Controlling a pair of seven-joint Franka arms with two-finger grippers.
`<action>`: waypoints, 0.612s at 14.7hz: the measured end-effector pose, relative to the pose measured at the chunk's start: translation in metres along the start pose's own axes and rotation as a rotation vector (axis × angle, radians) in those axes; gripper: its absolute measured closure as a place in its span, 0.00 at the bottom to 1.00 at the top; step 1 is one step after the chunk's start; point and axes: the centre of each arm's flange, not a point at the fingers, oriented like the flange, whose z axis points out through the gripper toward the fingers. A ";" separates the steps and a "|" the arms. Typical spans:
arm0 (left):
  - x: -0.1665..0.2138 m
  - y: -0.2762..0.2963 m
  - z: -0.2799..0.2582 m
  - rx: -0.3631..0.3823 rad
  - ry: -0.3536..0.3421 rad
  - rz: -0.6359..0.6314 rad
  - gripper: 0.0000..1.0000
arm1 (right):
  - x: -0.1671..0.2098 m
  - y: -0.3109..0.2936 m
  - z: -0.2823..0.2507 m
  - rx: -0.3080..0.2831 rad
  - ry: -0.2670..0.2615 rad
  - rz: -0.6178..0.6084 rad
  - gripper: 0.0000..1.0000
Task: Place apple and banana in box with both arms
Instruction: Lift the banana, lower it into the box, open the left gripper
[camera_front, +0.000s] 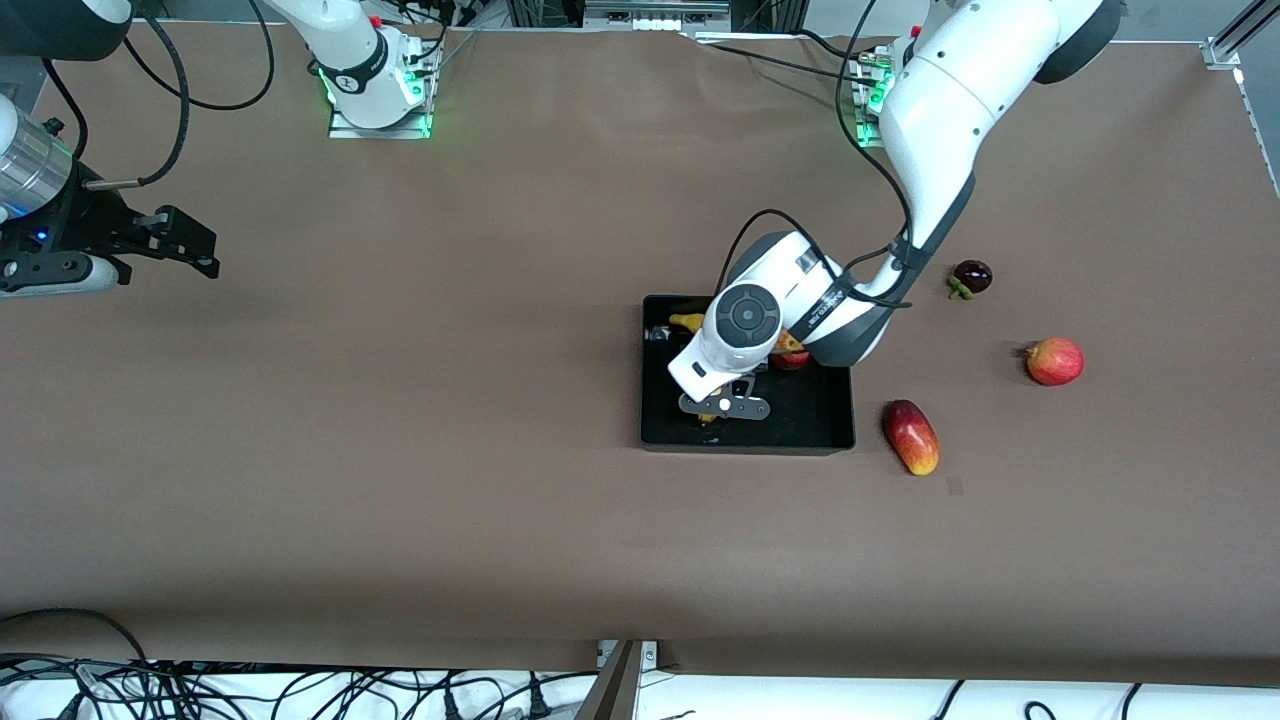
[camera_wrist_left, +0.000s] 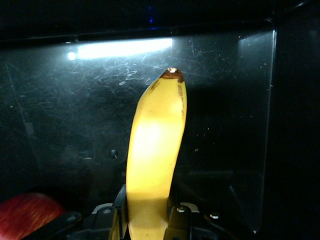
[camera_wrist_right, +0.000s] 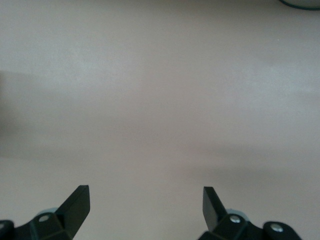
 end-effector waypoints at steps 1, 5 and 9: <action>0.001 -0.001 0.004 -0.001 -0.001 -0.003 0.67 | 0.000 0.000 0.000 0.000 0.000 0.000 0.00; 0.010 -0.008 0.001 -0.007 0.013 -0.037 0.36 | 0.000 0.000 0.000 0.000 0.000 0.000 0.00; 0.032 -0.041 -0.059 -0.011 0.061 -0.100 0.01 | 0.000 0.000 0.000 0.000 0.000 0.000 0.00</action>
